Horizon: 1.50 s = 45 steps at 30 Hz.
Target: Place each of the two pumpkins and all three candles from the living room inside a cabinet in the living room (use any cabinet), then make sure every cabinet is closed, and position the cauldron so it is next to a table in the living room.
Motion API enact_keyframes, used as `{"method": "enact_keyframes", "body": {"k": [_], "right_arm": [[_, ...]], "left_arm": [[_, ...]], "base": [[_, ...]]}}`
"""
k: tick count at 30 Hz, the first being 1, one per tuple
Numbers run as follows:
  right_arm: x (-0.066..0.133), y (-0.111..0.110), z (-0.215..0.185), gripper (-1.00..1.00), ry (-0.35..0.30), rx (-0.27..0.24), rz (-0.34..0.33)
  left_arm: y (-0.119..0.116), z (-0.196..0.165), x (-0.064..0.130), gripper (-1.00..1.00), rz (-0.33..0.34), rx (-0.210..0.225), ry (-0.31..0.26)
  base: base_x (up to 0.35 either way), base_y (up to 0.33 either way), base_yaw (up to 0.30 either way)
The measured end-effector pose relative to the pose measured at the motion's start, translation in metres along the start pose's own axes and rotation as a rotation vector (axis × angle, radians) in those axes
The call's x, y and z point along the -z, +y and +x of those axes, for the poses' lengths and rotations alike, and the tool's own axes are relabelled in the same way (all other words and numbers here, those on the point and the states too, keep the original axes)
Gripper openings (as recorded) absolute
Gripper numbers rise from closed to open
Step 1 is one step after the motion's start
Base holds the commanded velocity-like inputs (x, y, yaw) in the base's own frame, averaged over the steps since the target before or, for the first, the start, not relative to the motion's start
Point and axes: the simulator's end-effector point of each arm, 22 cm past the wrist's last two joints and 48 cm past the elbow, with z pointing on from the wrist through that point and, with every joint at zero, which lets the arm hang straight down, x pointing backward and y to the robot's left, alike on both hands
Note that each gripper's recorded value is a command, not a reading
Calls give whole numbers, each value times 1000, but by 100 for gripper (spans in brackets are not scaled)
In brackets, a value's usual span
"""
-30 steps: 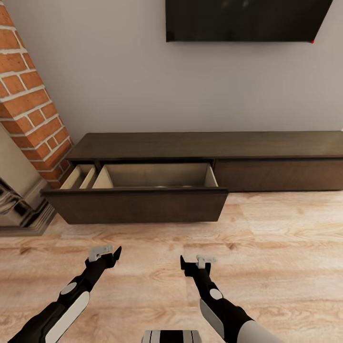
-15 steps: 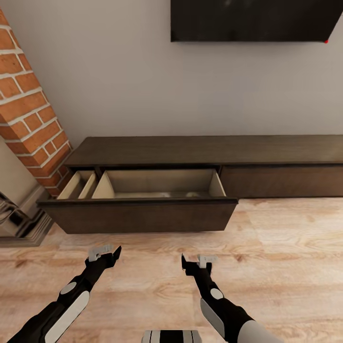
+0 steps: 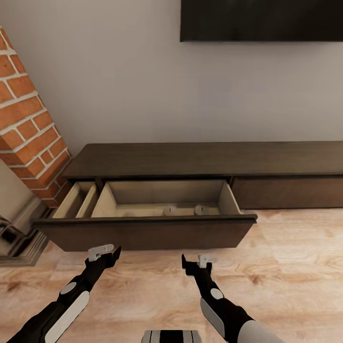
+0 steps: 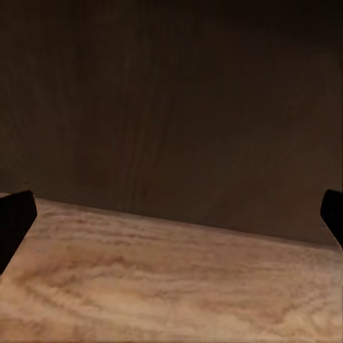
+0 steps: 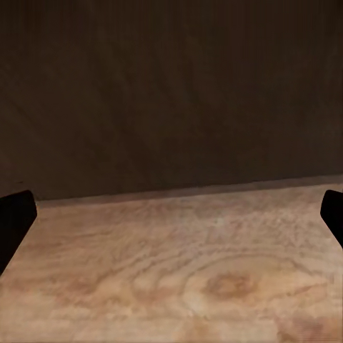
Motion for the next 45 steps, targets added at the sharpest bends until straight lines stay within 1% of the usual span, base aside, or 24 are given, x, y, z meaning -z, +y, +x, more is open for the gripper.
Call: {"method": "enact_keyframes", "body": {"k": [6, 18, 20, 23, 28, 32, 38, 45], "right_arm": [[0, 1, 0, 100, 0, -1, 0], [0, 0, 0, 100, 0, 0, 0], [-1, -1, 5, 100, 7, -2, 2], [-3, -5, 11, 100, 18, -11, 11], [-6, -15, 19, 100, 30, -43, 35], [-8, -17, 27, 100, 37, -52, 41], [-8, -18, 18, 100, -2, -60, 44], [-8, -19, 17, 100, -8, -60, 46]], "left_arm": [[0, 0, 0, 100, 0, 1, 0], [0, -1, 0, 100, -1, 4, -2], [1, 3, -2, 100, -3, 5, 6], [3, 10, -4, 100, -6, 6, 17], [6, 21, -7, 100, -12, 6, 35], [9, 29, -10, 100, -16, 7, 50], [9, 29, -10, 100, -16, 8, 48], [8, 30, -10, 100, -14, 0, 51]], "base": [[206, 27, 0], [14, 1, 0], [0, 0, 0], [0, 0, 0], [0, 0, 0], [0, 0, 0], [0, 0, 0], [45, 0, 0]]}}
